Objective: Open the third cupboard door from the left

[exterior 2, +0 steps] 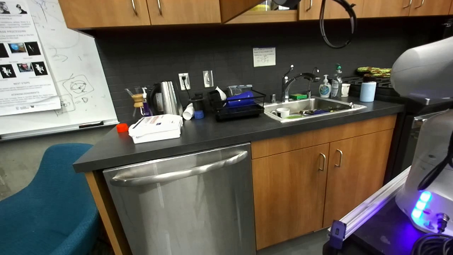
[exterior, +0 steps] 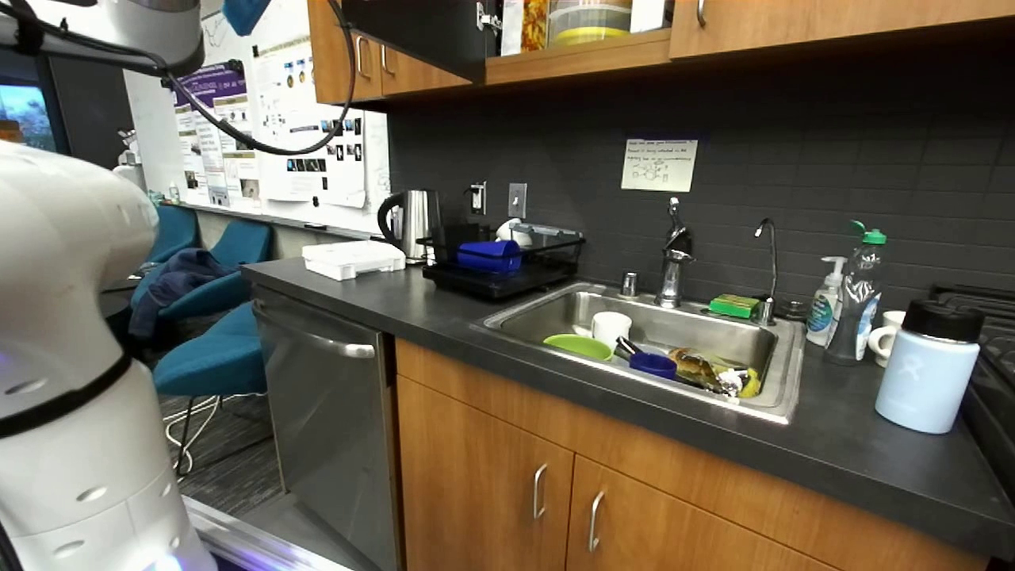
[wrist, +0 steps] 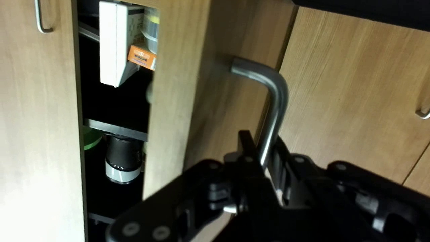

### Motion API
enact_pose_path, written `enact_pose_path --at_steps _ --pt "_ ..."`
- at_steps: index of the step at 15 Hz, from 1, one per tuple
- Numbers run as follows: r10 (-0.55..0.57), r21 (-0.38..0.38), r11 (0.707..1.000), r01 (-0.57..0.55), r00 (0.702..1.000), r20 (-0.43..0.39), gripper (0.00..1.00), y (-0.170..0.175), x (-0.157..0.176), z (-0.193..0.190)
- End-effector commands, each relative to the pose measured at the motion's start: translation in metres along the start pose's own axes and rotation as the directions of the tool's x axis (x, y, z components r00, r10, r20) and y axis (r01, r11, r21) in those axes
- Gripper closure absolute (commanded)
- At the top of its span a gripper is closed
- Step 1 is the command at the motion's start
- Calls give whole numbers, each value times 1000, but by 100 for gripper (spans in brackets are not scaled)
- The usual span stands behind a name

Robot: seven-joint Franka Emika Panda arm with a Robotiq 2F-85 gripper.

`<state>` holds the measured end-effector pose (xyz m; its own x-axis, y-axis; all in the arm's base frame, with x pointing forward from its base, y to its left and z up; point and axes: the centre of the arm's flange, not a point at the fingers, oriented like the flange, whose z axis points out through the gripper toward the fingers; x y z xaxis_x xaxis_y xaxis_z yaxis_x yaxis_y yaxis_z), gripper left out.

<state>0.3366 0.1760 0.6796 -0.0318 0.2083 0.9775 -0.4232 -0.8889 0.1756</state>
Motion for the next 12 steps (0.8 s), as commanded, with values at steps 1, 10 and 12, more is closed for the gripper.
enact_pose_path --at_steps 1,10,12 --pt "-103 78 991 109 992 -69 97 -41 -6 -44" --pt "-105 55 992 110 991 -80 97 -48 -9 -47" --pt "-106 54 992 110 991 -79 97 -47 -11 -47"
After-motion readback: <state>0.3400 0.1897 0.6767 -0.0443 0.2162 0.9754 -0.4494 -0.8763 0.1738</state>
